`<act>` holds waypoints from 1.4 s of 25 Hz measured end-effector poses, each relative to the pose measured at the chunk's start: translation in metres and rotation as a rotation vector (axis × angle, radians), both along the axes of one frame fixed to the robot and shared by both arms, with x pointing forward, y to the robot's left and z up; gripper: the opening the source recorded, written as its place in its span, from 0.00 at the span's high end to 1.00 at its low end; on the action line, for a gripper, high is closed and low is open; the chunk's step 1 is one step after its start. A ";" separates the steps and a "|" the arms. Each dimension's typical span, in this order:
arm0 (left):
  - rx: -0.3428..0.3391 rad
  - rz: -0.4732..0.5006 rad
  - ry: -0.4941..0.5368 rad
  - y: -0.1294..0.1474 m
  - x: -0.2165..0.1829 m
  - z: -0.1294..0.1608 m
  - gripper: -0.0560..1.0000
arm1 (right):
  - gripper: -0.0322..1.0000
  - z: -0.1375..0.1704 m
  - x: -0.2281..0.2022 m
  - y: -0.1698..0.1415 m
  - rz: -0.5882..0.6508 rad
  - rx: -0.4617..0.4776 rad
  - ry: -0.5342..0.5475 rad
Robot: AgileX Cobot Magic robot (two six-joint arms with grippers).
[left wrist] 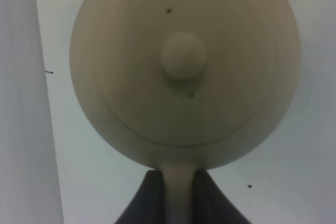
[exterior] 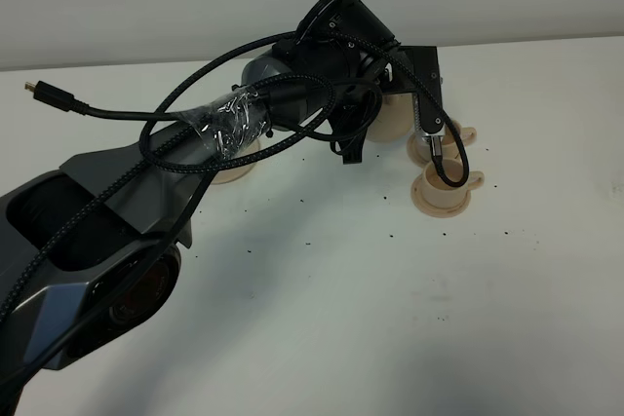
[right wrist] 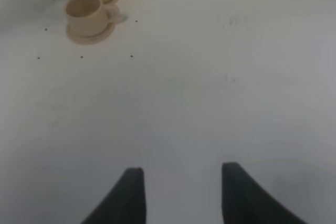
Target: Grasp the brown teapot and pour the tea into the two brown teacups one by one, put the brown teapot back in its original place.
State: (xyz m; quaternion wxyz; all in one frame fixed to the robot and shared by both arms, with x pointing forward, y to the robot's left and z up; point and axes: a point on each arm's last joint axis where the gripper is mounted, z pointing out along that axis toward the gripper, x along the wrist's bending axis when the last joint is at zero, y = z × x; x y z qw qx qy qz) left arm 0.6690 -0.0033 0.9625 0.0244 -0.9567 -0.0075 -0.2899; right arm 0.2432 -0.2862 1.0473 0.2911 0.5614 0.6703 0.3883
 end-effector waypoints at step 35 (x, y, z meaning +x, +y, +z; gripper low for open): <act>-0.004 -0.007 -0.043 -0.001 0.003 0.002 0.83 | 0.63 0.000 0.000 0.001 0.004 0.007 0.001</act>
